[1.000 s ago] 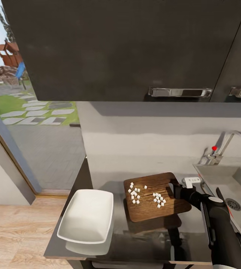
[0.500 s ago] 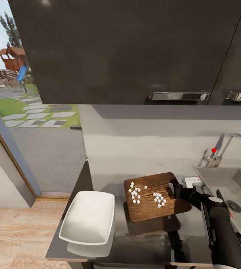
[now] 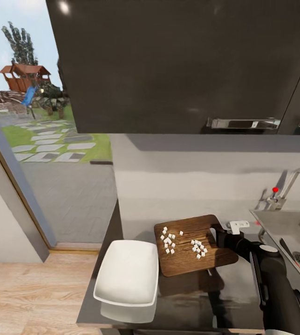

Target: In the kitchen, take the Vidalia onion out of the sink, dice it on the chopping board with the paring knife, put the diced onion into the bowl on the countertop, then place both the paring knife and the chopping board into the sink.

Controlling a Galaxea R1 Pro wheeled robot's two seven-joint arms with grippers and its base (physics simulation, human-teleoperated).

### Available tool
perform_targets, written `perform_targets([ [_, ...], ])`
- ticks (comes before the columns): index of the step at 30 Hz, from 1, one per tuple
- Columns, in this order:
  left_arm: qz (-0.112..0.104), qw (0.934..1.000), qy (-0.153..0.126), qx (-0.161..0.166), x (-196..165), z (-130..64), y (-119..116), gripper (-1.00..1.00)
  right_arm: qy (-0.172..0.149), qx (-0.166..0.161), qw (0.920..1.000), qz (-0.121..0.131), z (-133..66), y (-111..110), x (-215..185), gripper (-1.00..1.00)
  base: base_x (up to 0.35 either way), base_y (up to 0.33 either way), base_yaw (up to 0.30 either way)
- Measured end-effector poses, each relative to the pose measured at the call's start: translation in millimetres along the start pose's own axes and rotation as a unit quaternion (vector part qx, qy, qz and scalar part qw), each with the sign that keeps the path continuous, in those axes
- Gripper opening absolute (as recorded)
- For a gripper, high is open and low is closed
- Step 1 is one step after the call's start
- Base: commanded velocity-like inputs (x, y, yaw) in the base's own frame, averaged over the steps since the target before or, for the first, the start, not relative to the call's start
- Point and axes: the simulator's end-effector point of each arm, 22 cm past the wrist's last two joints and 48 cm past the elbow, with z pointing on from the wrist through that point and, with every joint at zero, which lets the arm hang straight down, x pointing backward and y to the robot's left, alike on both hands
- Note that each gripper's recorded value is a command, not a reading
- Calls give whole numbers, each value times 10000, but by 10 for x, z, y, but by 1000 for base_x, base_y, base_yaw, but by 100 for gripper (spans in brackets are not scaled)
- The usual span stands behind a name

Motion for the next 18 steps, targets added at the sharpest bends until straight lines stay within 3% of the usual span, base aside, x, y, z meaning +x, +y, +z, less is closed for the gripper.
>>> perform_targets([
  [18, -17, 9999, -137, 11, -72, 43, -11, 100, -139, 7, 9999, -27, -91, 6, -132, -100, 0, 4, 0],
])
